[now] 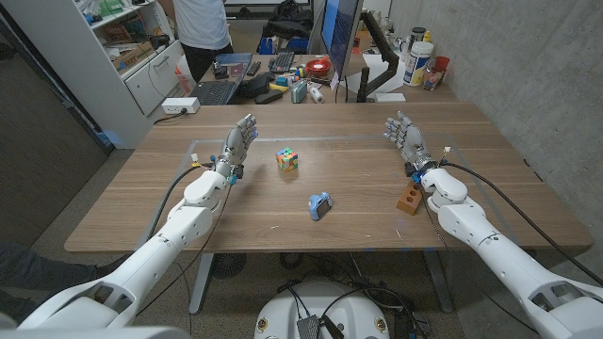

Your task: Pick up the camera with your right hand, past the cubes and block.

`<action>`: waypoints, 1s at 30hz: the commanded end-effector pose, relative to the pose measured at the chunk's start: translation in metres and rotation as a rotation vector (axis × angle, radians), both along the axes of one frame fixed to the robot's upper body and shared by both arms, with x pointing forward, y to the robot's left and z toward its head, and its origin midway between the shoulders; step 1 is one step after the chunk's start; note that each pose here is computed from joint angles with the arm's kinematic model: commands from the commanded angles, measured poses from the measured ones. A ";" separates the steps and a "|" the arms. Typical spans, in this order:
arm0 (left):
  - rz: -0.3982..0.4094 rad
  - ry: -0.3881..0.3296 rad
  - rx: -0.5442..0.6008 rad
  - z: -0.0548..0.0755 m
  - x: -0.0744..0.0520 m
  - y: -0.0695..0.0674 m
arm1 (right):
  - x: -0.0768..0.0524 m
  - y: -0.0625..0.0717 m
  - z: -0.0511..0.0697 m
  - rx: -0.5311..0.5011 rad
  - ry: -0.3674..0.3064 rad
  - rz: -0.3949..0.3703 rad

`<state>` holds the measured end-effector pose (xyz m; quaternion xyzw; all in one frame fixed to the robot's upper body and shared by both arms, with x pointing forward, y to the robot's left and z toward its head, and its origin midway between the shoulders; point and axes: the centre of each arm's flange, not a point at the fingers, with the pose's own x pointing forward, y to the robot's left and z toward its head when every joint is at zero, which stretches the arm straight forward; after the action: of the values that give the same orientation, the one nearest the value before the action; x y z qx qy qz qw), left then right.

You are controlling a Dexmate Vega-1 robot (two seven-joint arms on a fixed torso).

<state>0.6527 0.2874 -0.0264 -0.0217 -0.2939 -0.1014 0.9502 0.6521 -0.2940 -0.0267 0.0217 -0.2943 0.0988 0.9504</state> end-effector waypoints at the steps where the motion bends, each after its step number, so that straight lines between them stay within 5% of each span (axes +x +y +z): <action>1: 0.001 0.007 0.001 -0.001 0.002 -0.003 | 0.002 -0.001 -0.003 0.002 0.010 0.001; 30: -0.002 0.006 0.011 0.001 0.001 0.001 | -0.006 0.008 0.007 -0.042 -0.064 0.007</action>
<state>0.6568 0.2889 -0.0248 -0.0206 -0.2904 -0.1031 0.9511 0.6513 -0.2904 -0.0241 0.0081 -0.3041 0.1020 0.9471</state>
